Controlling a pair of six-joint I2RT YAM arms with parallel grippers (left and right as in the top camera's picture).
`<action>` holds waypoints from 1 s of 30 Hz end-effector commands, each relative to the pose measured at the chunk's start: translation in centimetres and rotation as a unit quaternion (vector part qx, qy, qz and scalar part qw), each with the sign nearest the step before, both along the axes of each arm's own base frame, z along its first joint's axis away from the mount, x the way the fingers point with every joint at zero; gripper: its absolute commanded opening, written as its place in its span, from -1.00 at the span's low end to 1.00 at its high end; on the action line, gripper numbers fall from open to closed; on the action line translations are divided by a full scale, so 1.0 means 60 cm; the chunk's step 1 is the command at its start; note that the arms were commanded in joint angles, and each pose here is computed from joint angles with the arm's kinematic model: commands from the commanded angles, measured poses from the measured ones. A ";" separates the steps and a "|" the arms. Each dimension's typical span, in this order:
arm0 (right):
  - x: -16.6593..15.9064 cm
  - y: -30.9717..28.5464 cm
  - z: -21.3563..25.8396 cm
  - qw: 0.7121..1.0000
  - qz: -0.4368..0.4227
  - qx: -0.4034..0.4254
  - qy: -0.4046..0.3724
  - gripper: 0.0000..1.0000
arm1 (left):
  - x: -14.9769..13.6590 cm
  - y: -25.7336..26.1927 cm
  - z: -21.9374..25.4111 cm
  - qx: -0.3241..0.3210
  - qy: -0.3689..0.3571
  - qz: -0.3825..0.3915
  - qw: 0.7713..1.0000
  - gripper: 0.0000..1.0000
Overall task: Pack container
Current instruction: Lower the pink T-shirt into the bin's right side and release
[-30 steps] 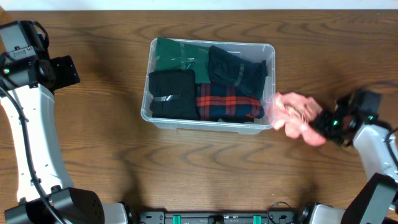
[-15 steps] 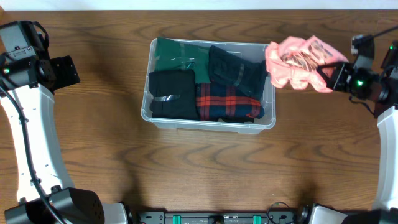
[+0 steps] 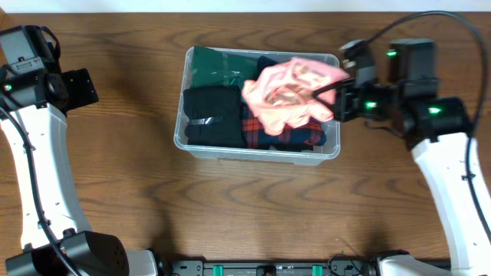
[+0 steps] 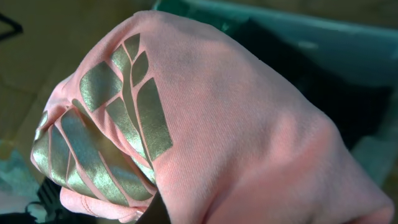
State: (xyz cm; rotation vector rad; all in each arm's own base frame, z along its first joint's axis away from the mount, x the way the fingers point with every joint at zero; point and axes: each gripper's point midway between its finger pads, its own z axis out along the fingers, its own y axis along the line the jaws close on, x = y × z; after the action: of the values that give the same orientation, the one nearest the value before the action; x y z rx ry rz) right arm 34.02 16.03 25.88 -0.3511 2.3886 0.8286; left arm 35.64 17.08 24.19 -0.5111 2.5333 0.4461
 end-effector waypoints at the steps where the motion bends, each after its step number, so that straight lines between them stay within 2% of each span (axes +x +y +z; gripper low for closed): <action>1: -0.001 0.010 -0.043 0.999 -0.022 -0.028 0.034 -0.97 | -0.002 0.003 -0.005 0.004 0.008 -0.001 1.000 0.96; 6: -0.014 0.022 -0.102 0.996 -0.023 -0.046 0.079 -0.97 | -0.002 0.003 -0.005 0.004 0.008 -0.001 1.000 0.96; 13: -0.012 0.013 -0.158 0.993 -0.044 -0.054 0.091 -0.95 | -0.002 0.003 -0.005 0.004 0.008 -0.001 1.000 0.96; 14: -0.013 0.013 -0.162 0.993 -0.044 -0.054 0.091 -0.85 | -0.002 0.003 -0.005 0.004 0.008 -0.001 1.000 0.96; 18: -0.018 0.008 -0.173 0.993 -0.042 -0.064 0.095 -0.04 | -0.002 0.003 -0.005 0.004 0.008 -0.001 1.000 0.96; 20: -0.020 0.007 -0.171 0.993 -0.042 -0.065 0.094 0.17 | -0.002 0.003 -0.005 0.004 0.008 -0.001 1.000 0.96; 25: -0.012 -0.010 -0.128 0.993 -0.065 -0.081 0.055 0.33 | -0.002 0.003 -0.005 0.004 0.008 -0.001 1.000 0.96; 30: 0.003 -0.025 -0.055 0.992 -0.075 -0.100 -0.003 0.34 | -0.002 0.003 -0.005 0.004 0.008 -0.001 1.000 0.96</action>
State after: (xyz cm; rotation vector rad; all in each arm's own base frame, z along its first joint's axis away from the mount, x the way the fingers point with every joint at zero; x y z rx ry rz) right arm 33.04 14.93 18.07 -0.2026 2.5958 0.5946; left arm 35.64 17.08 24.19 -0.5111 2.5333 0.4461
